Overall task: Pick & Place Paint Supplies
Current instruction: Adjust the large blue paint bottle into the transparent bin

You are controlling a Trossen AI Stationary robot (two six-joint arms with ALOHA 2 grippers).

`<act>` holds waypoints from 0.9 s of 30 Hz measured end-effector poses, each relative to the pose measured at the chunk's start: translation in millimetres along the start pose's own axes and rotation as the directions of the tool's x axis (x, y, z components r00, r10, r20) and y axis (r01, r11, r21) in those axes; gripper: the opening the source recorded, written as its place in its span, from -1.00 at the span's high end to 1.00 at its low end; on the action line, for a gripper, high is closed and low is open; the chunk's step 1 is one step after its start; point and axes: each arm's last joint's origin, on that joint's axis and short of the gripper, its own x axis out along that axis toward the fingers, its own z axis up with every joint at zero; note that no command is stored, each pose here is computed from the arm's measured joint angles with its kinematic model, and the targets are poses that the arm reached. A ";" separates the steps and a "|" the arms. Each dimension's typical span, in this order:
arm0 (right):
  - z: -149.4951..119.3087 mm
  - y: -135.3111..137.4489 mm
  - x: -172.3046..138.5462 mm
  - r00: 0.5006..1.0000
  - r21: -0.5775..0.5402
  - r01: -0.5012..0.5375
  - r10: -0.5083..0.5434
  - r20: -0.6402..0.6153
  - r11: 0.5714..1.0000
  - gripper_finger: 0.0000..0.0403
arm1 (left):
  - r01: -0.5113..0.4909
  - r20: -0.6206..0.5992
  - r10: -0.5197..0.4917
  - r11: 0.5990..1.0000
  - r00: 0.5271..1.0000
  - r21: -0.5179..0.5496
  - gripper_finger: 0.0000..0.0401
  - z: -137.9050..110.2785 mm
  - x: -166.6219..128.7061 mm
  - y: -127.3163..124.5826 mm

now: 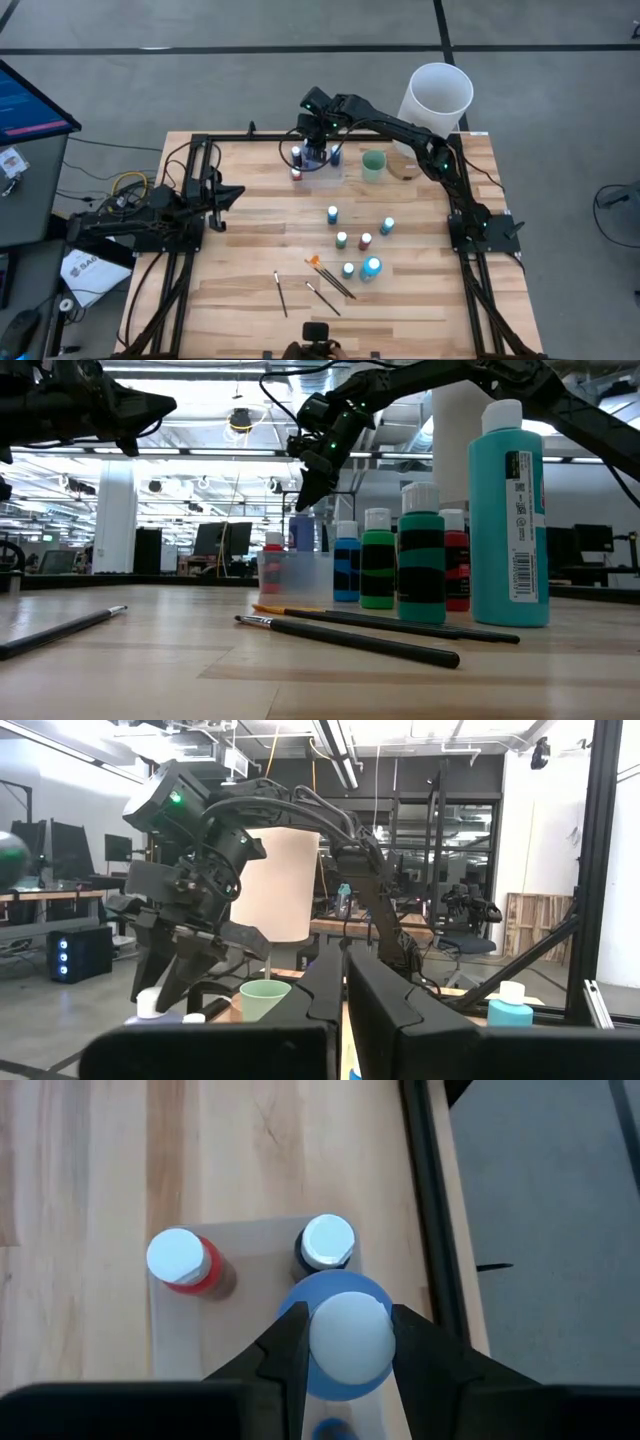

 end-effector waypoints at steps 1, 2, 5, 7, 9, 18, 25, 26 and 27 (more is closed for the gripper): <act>0.1 -0.6 0.0 1.000 0.000 0.011 -0.011 -0.001 1.000 0.47 | 0.000 0.000 0.000 1.000 1.000 0.000 0.99 0.0 0.0 0.0; 0.2 -0.7 0.0 1.000 -0.001 0.025 -0.025 -0.005 1.000 0.47 | 0.000 0.000 0.000 1.000 1.000 0.000 0.99 0.0 0.0 0.0; -0.1 -2.3 -0.1 0.999 0.000 0.046 -0.046 -0.010 0.999 0.47 | 0.000 0.000 0.000 1.000 1.000 0.000 0.99 0.0 0.0 0.0; -0.3 -2.8 -0.2 0.999 0.001 0.047 -0.047 -0.011 0.999 0.47 | 0.000 0.000 0.000 1.000 1.000 0.000 0.99 0.0 0.0 0.0; -0.3 -2.8 -0.2 0.999 0.001 0.047 -0.047 -0.011 0.999 0.47 | 0.000 0.000 0.000 1.000 1.000 0.000 0.99 0.0 0.0 0.0; 0.0 -3.4 -0.2 0.999 -0.017 0.045 -0.045 -0.004 0.999 0.47 | 0.000 -0.001 0.000 1.000 1.000 0.000 0.99 -0.1 0.0 0.0; 1.2 -5.3 -0.4 0.999 -0.016 0.048 -0.048 0.016 0.999 0.47 | 0.001 -0.001 -0.001 1.000 1.000 0.000 0.99 -0.1 0.0 0.0; 1.2 -5.3 -0.4 0.999 -0.013 0.048 -0.048 0.016 0.999 0.46 | 0.001 -0.001 -0.001 1.000 1.000 0.000 0.99 -0.1 0.0 0.0; 1.2 -5.3 -0.4 0.999 -0.006 0.048 -0.048 0.016 0.999 0.45 | 0.001 -0.001 -0.001 1.000 1.000 0.000 0.99 -0.1 0.0 0.0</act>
